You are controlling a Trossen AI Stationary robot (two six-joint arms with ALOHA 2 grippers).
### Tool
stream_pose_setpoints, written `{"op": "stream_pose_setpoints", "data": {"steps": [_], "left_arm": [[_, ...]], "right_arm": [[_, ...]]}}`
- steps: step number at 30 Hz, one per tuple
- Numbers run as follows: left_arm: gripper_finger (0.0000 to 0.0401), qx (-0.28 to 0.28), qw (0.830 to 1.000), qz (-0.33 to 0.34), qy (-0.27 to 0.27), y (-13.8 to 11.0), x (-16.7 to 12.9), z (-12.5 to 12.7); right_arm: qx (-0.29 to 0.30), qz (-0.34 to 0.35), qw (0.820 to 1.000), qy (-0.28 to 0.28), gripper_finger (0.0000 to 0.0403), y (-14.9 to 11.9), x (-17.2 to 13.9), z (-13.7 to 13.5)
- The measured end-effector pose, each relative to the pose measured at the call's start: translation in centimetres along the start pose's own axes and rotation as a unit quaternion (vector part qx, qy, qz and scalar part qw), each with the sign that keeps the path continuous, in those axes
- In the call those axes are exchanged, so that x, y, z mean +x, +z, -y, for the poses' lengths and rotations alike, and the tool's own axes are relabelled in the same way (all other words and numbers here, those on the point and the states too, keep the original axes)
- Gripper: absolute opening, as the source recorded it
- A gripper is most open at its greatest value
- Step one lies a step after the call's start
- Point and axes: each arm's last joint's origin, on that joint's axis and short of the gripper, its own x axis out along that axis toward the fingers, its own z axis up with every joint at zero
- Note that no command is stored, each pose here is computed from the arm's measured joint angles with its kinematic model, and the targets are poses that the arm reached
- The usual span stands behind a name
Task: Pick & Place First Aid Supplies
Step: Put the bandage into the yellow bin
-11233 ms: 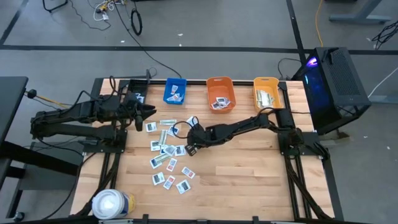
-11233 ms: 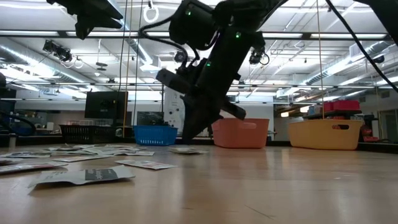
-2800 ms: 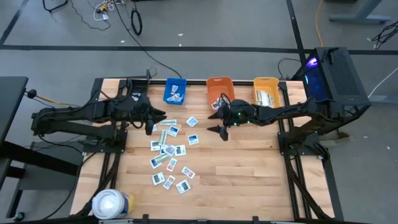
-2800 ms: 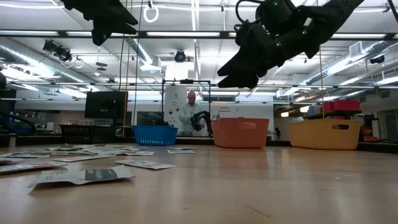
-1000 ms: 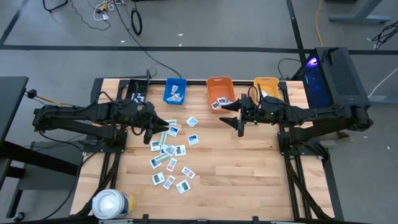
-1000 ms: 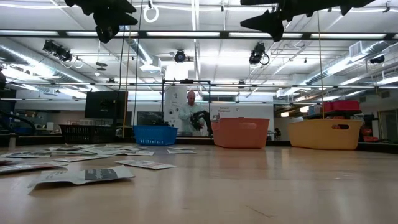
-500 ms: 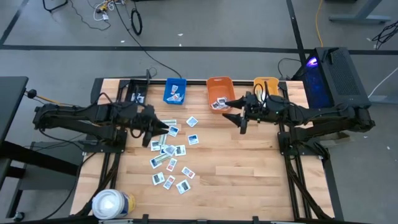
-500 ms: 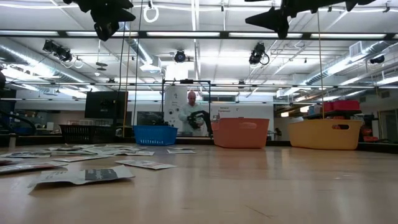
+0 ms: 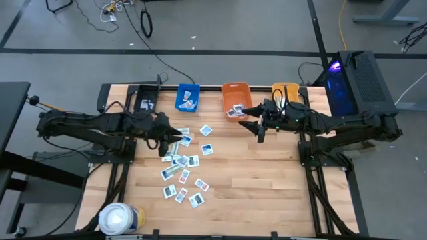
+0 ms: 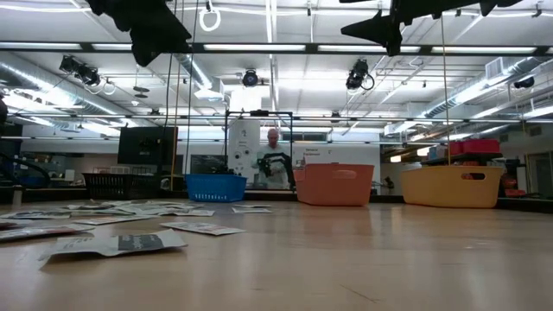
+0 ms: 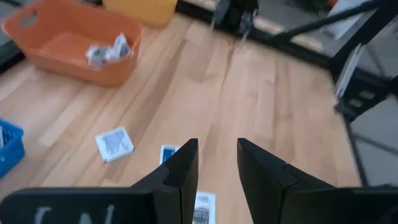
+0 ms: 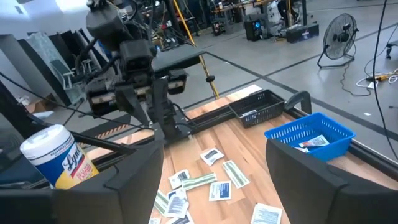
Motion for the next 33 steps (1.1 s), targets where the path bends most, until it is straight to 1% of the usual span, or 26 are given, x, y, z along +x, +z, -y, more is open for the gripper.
{"op": "stream_pose_setpoints", "data": {"steps": [4,7,13,17,20,28,33], "left_arm": [[0.0118,0.004,0.999,-0.034,-0.002,-0.5,1.5,0.1],[0.0132,0.006,0.998,-0.064,-0.004,-1.0,2.9,0.2],[0.0168,0.006,0.995,-0.097,0.006,-1.7,4.5,0.2],[0.0176,0.004,0.995,-0.097,0.006,-1.7,4.5,0.2],[0.0177,0.005,0.995,-0.096,0.009,-1.7,4.5,0.2],[0.0177,0.004,0.995,-0.095,0.011,-1.7,4.5,0.1],[0.0177,0.004,0.995,-0.095,0.011,-1.7,4.5,0.1]], "right_arm": [[0.000,0.000,1.000,0.000,0.0284,0.0,0.0,0.0],[-0.007,-0.006,1.000,-0.001,0.0284,-0.1,0.0,0.0],[-0.027,-0.070,0.997,-0.012,0.0283,-1.3,-0.1,0.4],[-0.034,-0.097,0.995,-0.009,0.0265,-1.8,-0.2,0.5],[-0.043,-0.097,0.994,-0.012,0.0227,-1.8,-0.2,0.5],[-0.047,-0.094,0.994,-0.013,0.0085,-1.8,-0.2,0.5],[-0.042,-0.080,0.996,-0.009,0.0015,-1.5,-0.1,0.4]]}}
